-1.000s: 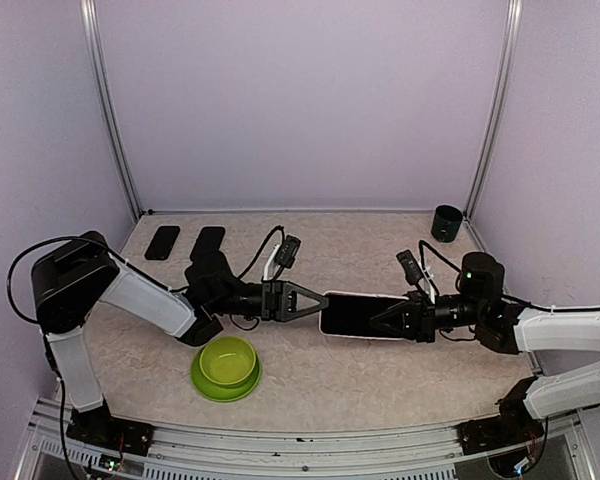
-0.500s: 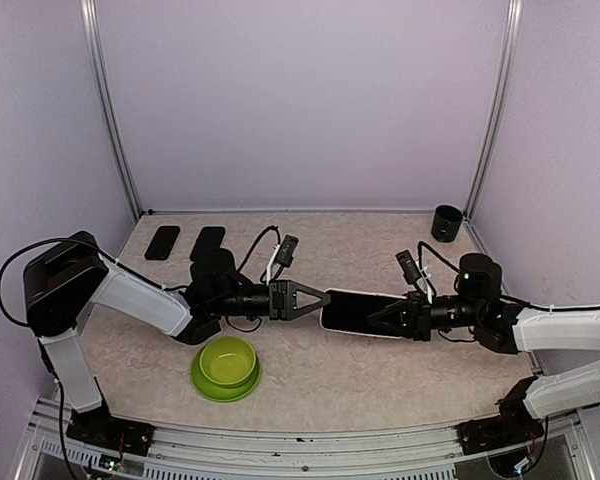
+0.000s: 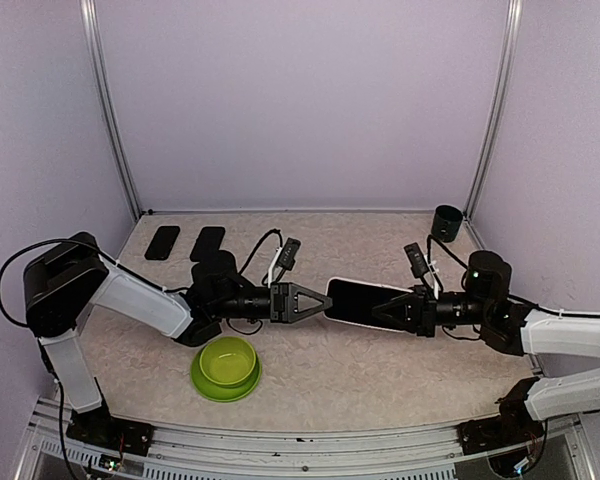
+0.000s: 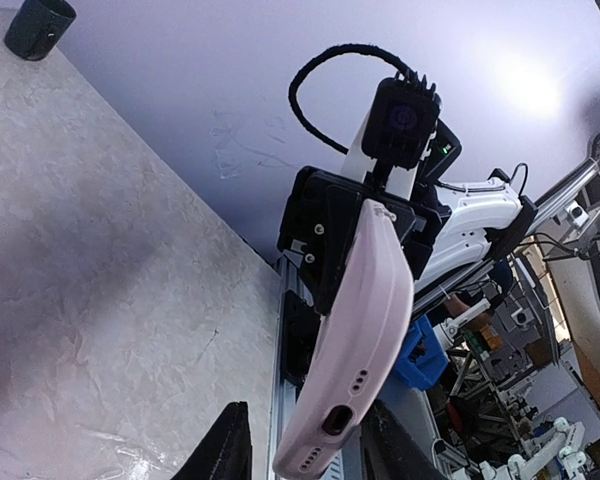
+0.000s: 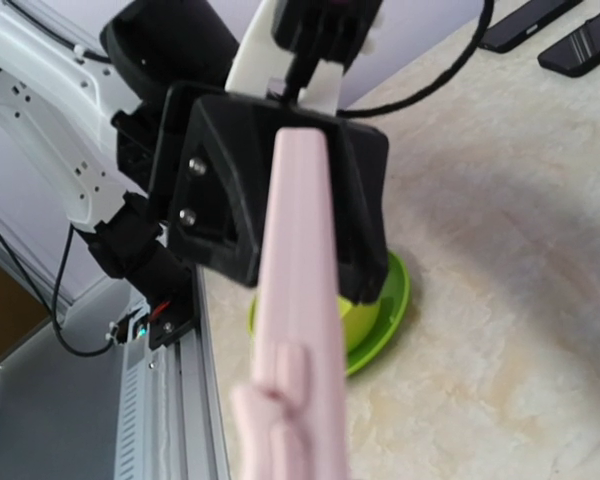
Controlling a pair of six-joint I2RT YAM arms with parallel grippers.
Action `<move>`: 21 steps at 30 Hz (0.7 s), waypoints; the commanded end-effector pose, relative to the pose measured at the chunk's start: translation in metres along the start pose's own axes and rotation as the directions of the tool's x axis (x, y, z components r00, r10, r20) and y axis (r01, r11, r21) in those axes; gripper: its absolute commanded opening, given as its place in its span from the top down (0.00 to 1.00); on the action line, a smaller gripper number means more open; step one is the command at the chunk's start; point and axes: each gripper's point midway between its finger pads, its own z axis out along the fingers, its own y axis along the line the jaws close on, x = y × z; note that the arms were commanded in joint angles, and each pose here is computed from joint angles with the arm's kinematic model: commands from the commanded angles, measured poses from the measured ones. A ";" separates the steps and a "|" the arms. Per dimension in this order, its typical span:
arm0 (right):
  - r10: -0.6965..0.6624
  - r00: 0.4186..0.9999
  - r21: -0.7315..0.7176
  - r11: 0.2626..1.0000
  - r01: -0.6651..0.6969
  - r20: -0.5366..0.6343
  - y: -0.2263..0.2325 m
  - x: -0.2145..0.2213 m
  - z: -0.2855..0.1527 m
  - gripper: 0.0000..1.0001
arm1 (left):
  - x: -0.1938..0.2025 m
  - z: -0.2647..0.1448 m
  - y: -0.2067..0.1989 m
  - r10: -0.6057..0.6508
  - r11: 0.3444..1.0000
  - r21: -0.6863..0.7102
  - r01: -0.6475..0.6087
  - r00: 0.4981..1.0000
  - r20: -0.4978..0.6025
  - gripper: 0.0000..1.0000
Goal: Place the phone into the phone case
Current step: Press the phone at the bottom left corner of the phone case, then press the corner of the phone case at the bottom right corner of the phone case.
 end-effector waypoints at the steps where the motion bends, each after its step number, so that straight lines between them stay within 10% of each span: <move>1: -0.088 0.992 -0.042 0.995 0.092 0.094 0.021 -0.032 -0.003 1.00 | 0.005 0.003 -0.009 0.015 0.999 0.036 -0.015 1.000 -0.019 0.62; 10: -0.096 0.990 -0.038 0.994 0.100 0.106 0.024 -0.036 -0.005 1.00 | 0.010 0.003 -0.005 0.000 1.000 0.023 0.001 1.000 -0.027 0.68; 21: -0.139 0.983 0.055 0.990 0.133 0.119 0.016 -0.040 -0.009 1.00 | 0.009 0.008 0.010 -0.048 0.999 -0.024 0.048 0.999 -0.017 1.00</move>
